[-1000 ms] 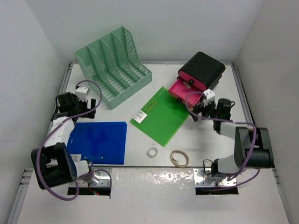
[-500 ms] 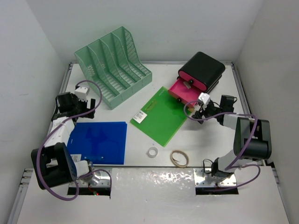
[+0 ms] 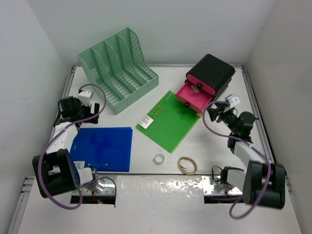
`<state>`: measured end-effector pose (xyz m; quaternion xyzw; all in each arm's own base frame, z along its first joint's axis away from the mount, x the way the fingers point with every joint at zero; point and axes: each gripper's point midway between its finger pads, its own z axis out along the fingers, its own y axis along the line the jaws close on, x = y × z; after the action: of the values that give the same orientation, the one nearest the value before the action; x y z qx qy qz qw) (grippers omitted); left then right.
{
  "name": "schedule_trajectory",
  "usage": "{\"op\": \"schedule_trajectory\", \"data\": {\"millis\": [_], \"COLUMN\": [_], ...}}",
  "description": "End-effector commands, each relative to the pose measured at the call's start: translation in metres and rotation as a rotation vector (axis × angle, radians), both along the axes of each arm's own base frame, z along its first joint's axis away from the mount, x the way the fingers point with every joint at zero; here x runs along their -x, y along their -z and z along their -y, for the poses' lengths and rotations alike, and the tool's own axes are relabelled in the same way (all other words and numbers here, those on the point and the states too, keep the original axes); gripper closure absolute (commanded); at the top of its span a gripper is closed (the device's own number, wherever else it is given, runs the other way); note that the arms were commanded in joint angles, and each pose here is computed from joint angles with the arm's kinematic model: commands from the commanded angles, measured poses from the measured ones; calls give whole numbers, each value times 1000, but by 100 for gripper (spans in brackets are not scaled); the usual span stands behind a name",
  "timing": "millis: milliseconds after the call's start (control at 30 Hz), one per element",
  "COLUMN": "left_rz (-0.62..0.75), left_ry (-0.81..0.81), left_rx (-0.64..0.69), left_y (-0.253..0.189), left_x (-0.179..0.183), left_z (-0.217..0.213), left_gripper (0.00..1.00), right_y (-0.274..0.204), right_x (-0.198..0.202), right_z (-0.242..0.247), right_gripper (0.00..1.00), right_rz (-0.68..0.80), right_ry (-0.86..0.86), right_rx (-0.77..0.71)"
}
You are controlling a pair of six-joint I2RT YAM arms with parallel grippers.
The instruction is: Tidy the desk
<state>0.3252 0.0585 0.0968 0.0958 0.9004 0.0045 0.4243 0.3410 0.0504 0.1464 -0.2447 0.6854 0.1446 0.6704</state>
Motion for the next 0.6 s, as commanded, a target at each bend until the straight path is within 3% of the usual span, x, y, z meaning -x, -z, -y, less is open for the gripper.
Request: {"op": "schedule_trajectory", "data": {"millis": [0,33,67,100,133,167,200,233,400,567], "left_rz": [66,69,73,82,84,94,99,102,152,196], "left_ry": [27,29,33,41,41,41,45,44,40,7], "left_rx": [9,12,14,21,23,23,27,28,32,-6], "left_y": [-19,-21,-22,-25,-26,-29,-31,-32,-46,-60], "left_x": [-10,-9,-9,-9,-8,-9,-8,-8,-9,-8], "left_z": [5,6,7,10,10,10,12,12,14,7], "left_gripper": [13,13,13,13,13,13,13,13,13,13], "right_y": [-19,-17,-16,6,19,12,-1,23,60,69], "right_x": [2,2,7,21,32,40,42,51,46,29], "right_z": [30,25,54,31,30,43,23,24,-9,-12], "right_gripper": [49,51,51,48,42,40,38,35,29,26], "right_rz": [-109,-175,-187,-287,-286,-195,-117,-130,-283,-265], "right_ry": [342,389,627,644,694,803,745,755,725,776], "right_rx": [-375,-400,-407,-357,-366,-409,-488,-486,-339,-310]}}
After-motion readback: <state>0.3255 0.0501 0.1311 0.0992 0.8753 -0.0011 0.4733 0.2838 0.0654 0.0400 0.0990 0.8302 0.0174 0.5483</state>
